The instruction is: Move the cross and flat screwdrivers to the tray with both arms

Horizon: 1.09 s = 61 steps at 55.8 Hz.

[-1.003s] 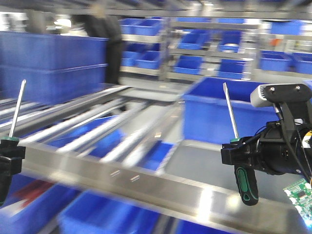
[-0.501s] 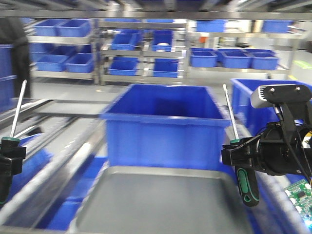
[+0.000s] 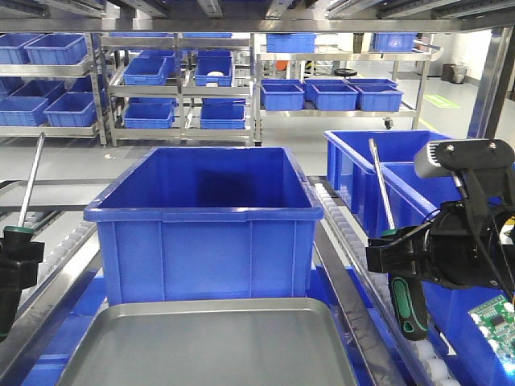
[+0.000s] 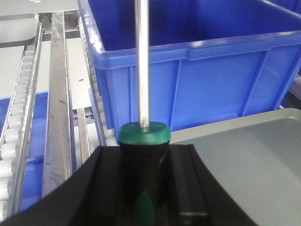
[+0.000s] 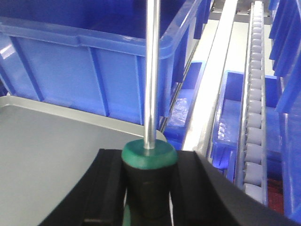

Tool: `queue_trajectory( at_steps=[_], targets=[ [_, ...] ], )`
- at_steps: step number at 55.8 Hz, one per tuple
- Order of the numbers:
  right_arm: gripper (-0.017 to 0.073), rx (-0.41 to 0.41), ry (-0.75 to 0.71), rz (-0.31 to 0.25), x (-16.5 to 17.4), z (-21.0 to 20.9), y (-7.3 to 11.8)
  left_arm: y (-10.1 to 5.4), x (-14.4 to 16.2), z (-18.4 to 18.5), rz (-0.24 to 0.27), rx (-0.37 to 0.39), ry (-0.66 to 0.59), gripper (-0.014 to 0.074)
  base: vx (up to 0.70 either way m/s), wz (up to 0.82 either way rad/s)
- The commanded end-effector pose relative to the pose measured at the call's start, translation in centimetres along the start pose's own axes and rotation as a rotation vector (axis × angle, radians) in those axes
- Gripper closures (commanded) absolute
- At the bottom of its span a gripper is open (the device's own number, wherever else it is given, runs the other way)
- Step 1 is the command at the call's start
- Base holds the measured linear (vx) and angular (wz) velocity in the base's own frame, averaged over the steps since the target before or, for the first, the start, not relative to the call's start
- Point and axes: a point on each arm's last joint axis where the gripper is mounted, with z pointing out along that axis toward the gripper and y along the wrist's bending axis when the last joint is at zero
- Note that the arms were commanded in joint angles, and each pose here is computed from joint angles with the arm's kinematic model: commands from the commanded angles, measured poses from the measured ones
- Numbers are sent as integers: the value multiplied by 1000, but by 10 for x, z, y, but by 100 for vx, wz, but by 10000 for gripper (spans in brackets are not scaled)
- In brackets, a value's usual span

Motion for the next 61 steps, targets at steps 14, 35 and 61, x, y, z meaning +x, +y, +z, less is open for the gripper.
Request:
queue_trajectory(
  at_steps=[14, 35, 61],
  targets=[
    [567, 5, -148, -4, -21, -17, 1, -2, -19, -12, -14, -6, -136, 596, 0, 0],
    [567, 4, -149, -4, -21, -17, 1, -2, -19, -12, -15, -8, -144, 596, 0, 0],
    [567, -38, -179, 69, -24, -17, 5, -2, -22, -12, -43, 0, -169, 596, 0, 0]
  ],
)
